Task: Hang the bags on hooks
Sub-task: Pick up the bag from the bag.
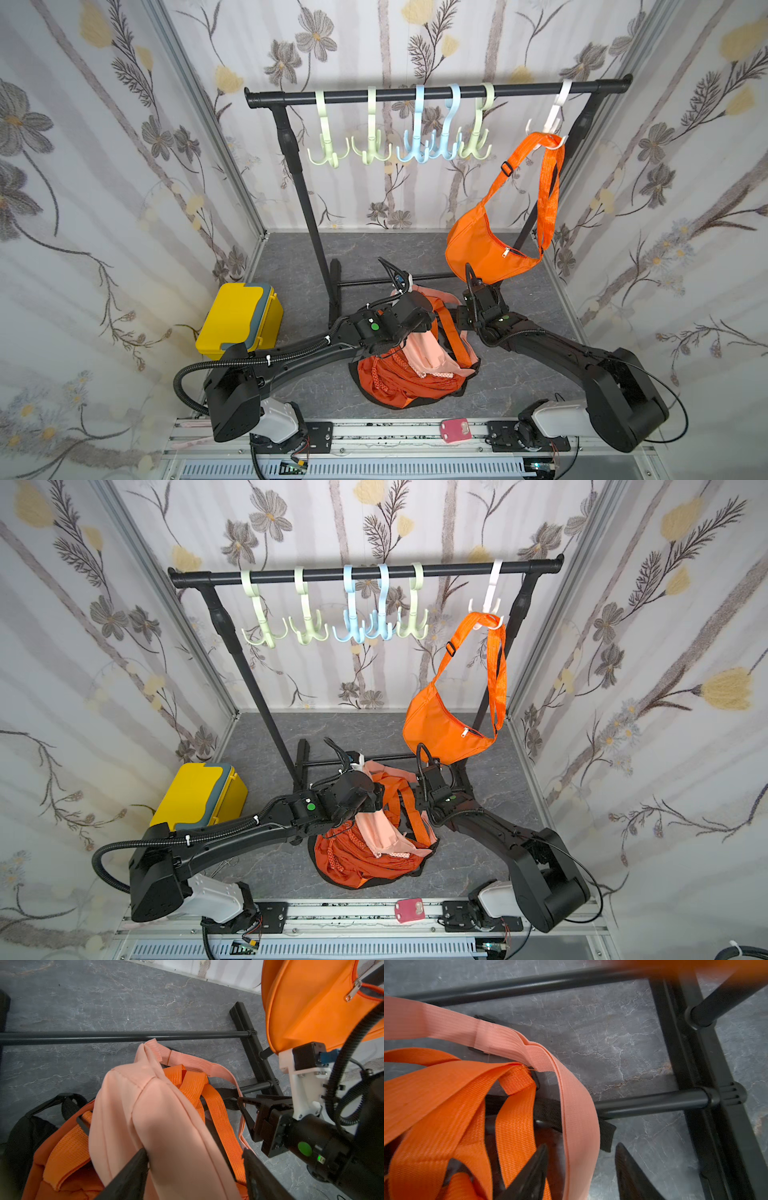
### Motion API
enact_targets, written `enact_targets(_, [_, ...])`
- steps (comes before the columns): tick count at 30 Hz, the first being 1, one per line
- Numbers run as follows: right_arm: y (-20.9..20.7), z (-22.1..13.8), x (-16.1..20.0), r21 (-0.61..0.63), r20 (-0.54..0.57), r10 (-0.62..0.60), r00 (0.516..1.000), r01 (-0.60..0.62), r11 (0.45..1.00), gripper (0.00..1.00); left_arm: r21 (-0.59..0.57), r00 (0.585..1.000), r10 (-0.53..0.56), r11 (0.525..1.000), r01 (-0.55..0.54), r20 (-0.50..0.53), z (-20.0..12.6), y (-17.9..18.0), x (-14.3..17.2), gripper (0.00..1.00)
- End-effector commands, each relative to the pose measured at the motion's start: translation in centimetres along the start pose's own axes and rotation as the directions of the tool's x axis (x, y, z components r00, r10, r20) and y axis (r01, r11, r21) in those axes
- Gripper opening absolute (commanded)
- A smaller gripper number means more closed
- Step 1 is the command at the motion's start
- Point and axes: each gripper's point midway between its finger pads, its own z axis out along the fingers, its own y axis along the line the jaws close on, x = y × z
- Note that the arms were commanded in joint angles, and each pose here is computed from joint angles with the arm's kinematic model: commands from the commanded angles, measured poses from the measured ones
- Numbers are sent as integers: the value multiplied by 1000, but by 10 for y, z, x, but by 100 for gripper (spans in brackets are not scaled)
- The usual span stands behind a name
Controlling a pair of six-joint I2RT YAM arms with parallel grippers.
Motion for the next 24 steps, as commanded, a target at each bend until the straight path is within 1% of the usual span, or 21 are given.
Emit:
enact_targets(1, [7, 12, -8, -7, 20, -21, 1000, 21, 1000, 46, -46, 1000, -8, 999, 8, 15, -1, 10, -3, 56])
enact_targets(2, [8, 12, -18, 6, 39, -17, 999, 17, 1000, 43, -49, 1000, -9, 999, 10, 16, -1, 11, -4, 52])
enact_targets(4, [3, 17, -19, 47, 40, -25, 999, 23, 999, 40, -56, 1000, -13, 998, 14, 20, -1, 15, -3, 42])
enact_targets(5, [1, 20, -18, 65, 36, -34, 999, 32, 997, 37, -56, 1000, -16, 998, 17, 21, -1, 17, -3, 38])
enact_targets(6, [-2, 23, -17, 83, 29, -43, 999, 41, 996, 30, -58, 1000, -21, 998, 22, 23, -1, 19, -2, 34])
enact_targets(9, [-5, 25, -14, 111, 11, -58, 998, 56, 992, 7, -55, 999, -34, 998, 36, 30, -4, 24, -2, 26])
enact_targets(10, [-4, 23, -15, 108, 13, -57, 998, 55, 993, 2, -55, 999, -38, 998, 40, 35, -6, 25, -2, 24])
enact_targets(11, [-1, 18, -18, 99, 25, -58, 998, 55, 994, 0, -53, 998, -42, 998, 44, 42, -8, 27, -2, 19])
enact_targets(15, [9, -8, -30, 82, 73, -73, 995, 67, 994, 0, -51, 995, -57, 997, 61, 77, -17, 36, -7, 0])
enact_targets(17, [18, -26, -38, 60, 112, -85, 990, 78, 995, 0, -41, 992, -66, 997, 70, 104, -23, 38, -12, 0])
enact_targets(19, [28, -47, -47, 36, 155, -106, 982, 101, 994, 0, -6, 988, -72, 997, 73, 140, -31, 37, -19, 0])
enact_targets(20, [35, -58, -50, 18, 179, -119, 977, 117, 993, 0, 34, 981, -88, 996, 84, 172, -42, 34, -27, 0])
enact_targets(22, [55, -86, -54, -49, 239, -147, 960, 163, 985, 0, 98, 966, -113, 991, 93, 232, -59, 34, -38, 0])
enact_targets(24, [72, -114, -57, -133, 306, -152, 940, 200, 971, 0, 142, 946, -133, 985, 94, 295, -77, 37, -50, 0])
